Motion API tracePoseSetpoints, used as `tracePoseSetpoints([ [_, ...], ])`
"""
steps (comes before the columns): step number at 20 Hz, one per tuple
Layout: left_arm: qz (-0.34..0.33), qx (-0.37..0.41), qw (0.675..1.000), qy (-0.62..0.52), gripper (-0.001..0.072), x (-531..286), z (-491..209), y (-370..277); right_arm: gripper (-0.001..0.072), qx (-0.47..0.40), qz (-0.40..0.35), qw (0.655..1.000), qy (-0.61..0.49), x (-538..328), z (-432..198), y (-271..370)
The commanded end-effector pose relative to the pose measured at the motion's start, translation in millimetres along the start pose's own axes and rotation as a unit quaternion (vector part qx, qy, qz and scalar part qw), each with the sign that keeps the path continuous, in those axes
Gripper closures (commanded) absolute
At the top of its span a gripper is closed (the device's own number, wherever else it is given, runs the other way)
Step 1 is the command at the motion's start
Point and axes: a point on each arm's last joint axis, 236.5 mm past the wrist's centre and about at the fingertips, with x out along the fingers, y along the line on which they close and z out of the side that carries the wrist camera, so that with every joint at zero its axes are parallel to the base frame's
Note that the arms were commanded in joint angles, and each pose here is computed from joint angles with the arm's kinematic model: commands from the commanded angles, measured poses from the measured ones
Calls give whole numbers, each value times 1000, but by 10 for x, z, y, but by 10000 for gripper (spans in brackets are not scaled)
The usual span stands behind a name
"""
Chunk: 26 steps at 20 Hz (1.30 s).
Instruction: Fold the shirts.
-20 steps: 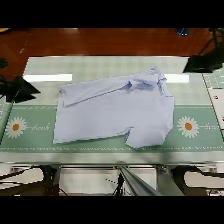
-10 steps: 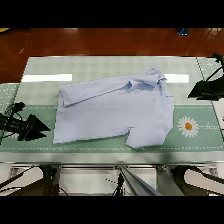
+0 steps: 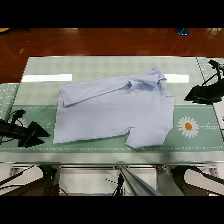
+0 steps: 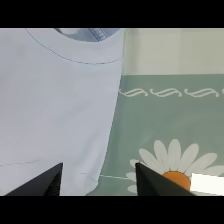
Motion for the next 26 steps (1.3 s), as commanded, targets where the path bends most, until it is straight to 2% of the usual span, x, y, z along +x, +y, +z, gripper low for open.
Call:
tracePoseSetpoints([
  [1, 1, 8, 1000, 21, 176, 165, 45, -37, 174, 0, 1, 1000, -6, 9, 22, 1],
  [8, 5, 61, 998, 31, 200, 686, 240, -442, 174, -1, 2, 1000, -4, -32, -8, 27],
  [9, 9, 66, 997, 40, 361, 741, 217, -455, 174, -2, 1, 1000, -8, -54, -6, 32],
  [10, 10, 68, 996, 48, 624, 770, 191, -458, 174, -4, 0, 1000, -11, -73, -3, 37],
  [11, 8, 74, 996, 59, 682, 779, 148, -464, 174, -5, -4, 1000, -12, -84, -1, 23],
  [13, 1, 81, 994, 72, 682, 755, 85, -468, 184, -11, -35, 999, -6, -82, -38, -144],
  [15, -6, 79, 994, 78, 682, 723, 54, -464, 206, 25, -31, 999, 6, -26, -179, -326],
  [19, -14, 86, 993, 75, 682, 673, 53, -467, 156, 136, 92, 986, 32, 242, -573, -242],
  [26, -16, 97, 992, 74, 682, 669, 54, -474, 165, 183, 154, 970, 35, 790, -882, -27],
])
